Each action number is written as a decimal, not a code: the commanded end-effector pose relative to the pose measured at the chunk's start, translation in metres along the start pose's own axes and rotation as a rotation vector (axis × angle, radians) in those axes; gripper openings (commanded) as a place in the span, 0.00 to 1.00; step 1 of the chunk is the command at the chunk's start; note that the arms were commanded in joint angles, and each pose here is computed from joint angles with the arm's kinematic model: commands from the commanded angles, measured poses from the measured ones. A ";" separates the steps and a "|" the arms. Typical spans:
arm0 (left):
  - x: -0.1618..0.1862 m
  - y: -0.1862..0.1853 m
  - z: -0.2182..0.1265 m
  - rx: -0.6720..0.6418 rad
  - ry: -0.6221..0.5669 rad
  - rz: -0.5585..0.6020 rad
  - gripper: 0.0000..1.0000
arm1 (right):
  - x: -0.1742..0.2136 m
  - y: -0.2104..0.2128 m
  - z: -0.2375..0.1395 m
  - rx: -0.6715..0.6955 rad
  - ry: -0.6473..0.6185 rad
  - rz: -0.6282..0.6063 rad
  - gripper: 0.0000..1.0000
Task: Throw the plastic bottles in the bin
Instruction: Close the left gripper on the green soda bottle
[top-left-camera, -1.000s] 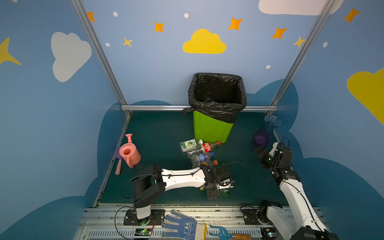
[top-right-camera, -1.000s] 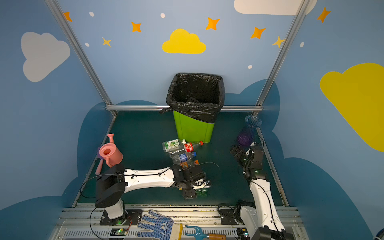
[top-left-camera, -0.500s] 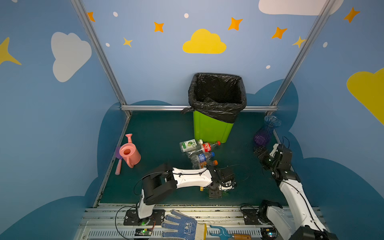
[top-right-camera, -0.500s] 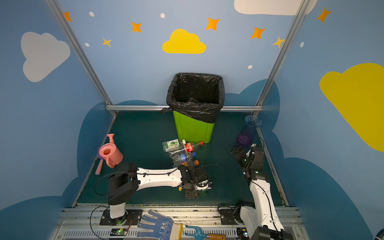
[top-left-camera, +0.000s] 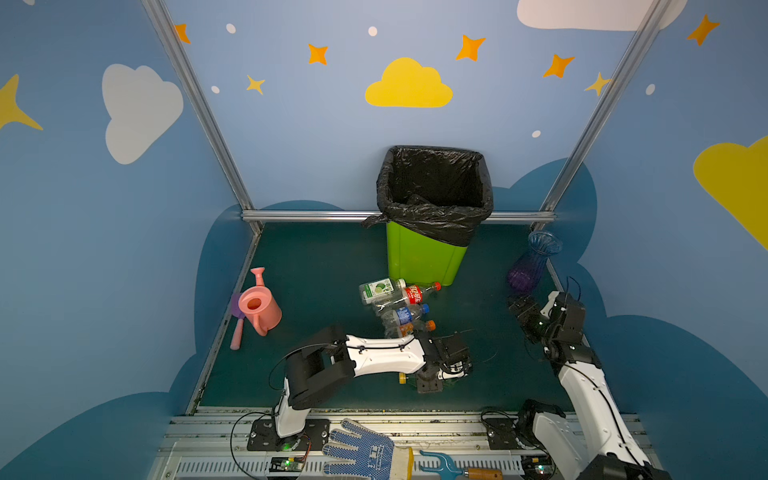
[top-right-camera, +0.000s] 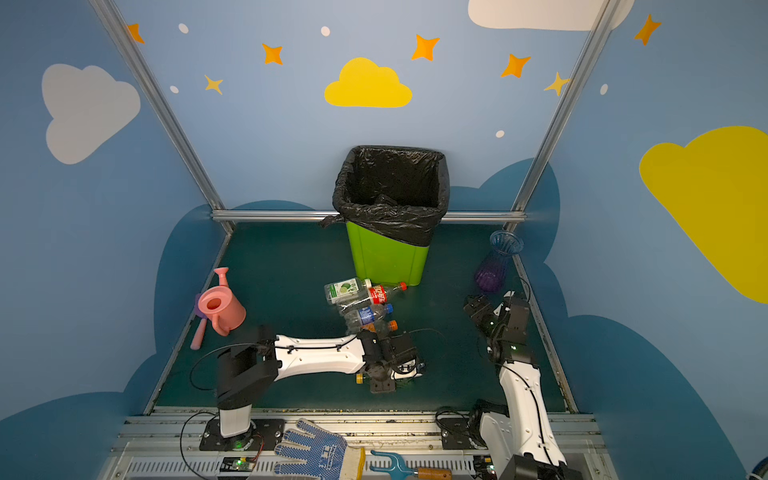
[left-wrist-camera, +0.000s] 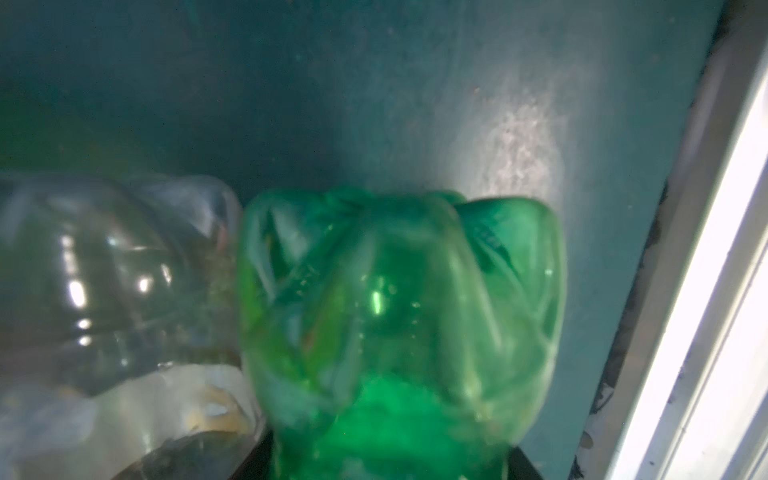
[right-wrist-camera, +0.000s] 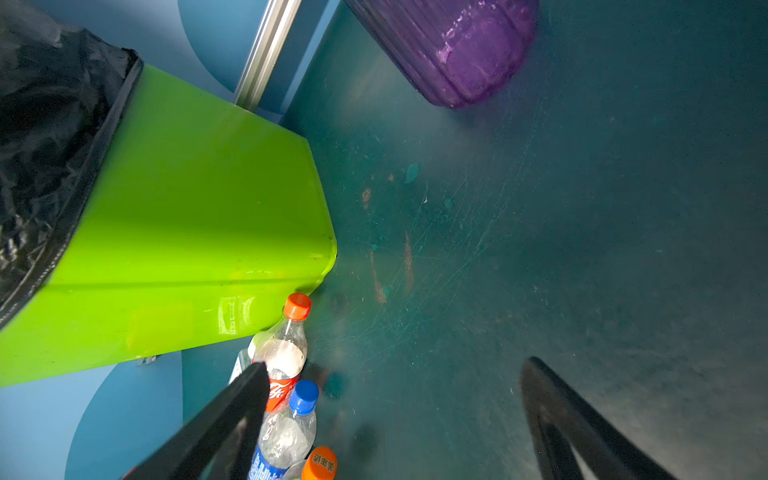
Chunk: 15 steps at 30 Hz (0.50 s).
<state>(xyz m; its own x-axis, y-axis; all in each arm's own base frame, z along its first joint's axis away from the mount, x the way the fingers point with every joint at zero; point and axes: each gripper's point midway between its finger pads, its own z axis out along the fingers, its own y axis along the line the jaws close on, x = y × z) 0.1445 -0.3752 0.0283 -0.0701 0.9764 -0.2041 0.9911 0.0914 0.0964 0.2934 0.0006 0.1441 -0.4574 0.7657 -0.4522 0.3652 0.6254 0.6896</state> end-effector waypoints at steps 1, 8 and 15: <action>-0.010 0.002 -0.013 -0.004 -0.043 -0.022 0.39 | 0.001 -0.001 0.000 -0.003 0.003 0.012 0.93; -0.023 0.012 -0.034 0.001 -0.139 -0.091 0.36 | 0.001 -0.002 0.000 -0.003 0.003 0.018 0.93; -0.035 0.037 -0.076 0.005 -0.309 -0.219 0.36 | 0.001 -0.001 0.000 -0.011 0.004 0.029 0.93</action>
<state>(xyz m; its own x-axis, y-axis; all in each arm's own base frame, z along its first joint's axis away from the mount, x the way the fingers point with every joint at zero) 0.1687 -0.3883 0.0915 -0.1944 0.8834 -0.4264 0.9692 0.2400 0.0554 0.2934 -0.0008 0.1443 -0.4502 0.7759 -0.4419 0.3721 0.6129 0.6971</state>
